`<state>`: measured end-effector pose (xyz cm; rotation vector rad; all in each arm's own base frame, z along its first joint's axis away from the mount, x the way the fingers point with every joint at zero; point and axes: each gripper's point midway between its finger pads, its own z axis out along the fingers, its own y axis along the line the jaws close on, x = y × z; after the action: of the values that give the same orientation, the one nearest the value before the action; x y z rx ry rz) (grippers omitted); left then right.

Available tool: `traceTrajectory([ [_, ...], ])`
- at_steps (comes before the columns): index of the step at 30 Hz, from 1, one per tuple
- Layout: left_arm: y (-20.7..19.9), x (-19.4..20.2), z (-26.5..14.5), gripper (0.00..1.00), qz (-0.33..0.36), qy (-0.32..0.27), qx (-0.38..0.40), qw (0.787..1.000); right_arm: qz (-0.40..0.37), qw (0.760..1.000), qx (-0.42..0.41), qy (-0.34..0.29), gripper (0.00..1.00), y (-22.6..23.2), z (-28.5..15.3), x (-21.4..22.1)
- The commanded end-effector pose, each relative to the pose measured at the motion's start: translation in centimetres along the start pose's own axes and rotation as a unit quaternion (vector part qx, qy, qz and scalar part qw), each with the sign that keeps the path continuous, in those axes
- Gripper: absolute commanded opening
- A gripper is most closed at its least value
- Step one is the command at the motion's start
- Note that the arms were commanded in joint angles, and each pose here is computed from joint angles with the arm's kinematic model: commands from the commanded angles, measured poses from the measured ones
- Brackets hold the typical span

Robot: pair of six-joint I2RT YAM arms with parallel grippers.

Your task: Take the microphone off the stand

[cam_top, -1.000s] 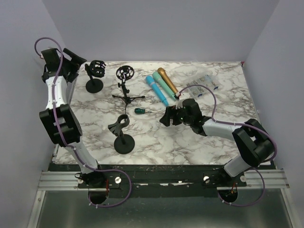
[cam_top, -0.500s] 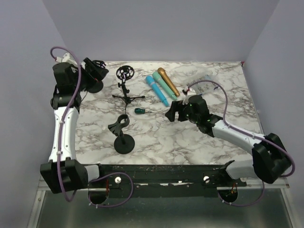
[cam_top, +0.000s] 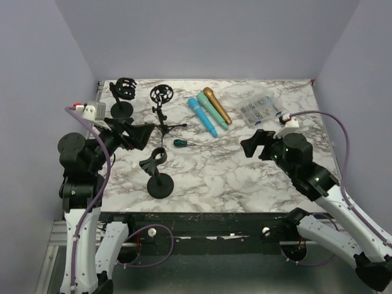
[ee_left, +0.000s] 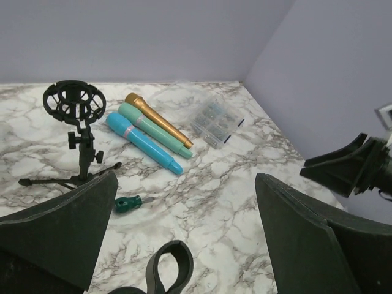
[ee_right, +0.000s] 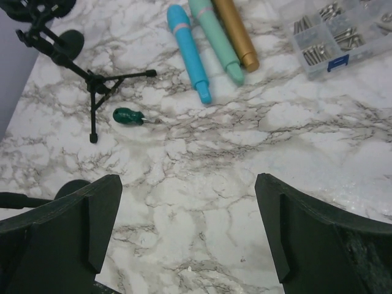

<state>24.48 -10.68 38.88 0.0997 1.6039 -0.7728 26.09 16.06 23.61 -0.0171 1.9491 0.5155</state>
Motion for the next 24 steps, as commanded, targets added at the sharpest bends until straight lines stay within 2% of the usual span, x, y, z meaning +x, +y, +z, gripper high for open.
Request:
traceTrajectory([
  [1, -1.9, 0.8, -2.5, 0.98, 0.049, -0.016, 0.03, 0.998, 0.007, 0.999, 0.047, -0.023, 1.0, -1.7, -4.4, -2.6],
  [8, -5.6, -0.8, -6.5, 0.99, 0.093, -0.078, 0.063, 0.991, 0.01, 0.997, 0.042, -0.057, 1.0, -1.5, -9.6, -6.5],
  [13, -7.1, -2.2, -9.3, 0.99, 0.132, -0.121, 0.05, 0.983, 0.009, 0.995, 0.046, -0.088, 1.0, -1.8, -12.1, -8.6],
  [24, -7.1, -3.0, -10.0, 0.99, 0.138, -0.134, 0.031, 0.981, 0.026, 0.986, 0.029, -0.16, 1.0, -2.0, -15.6, -11.2],
])
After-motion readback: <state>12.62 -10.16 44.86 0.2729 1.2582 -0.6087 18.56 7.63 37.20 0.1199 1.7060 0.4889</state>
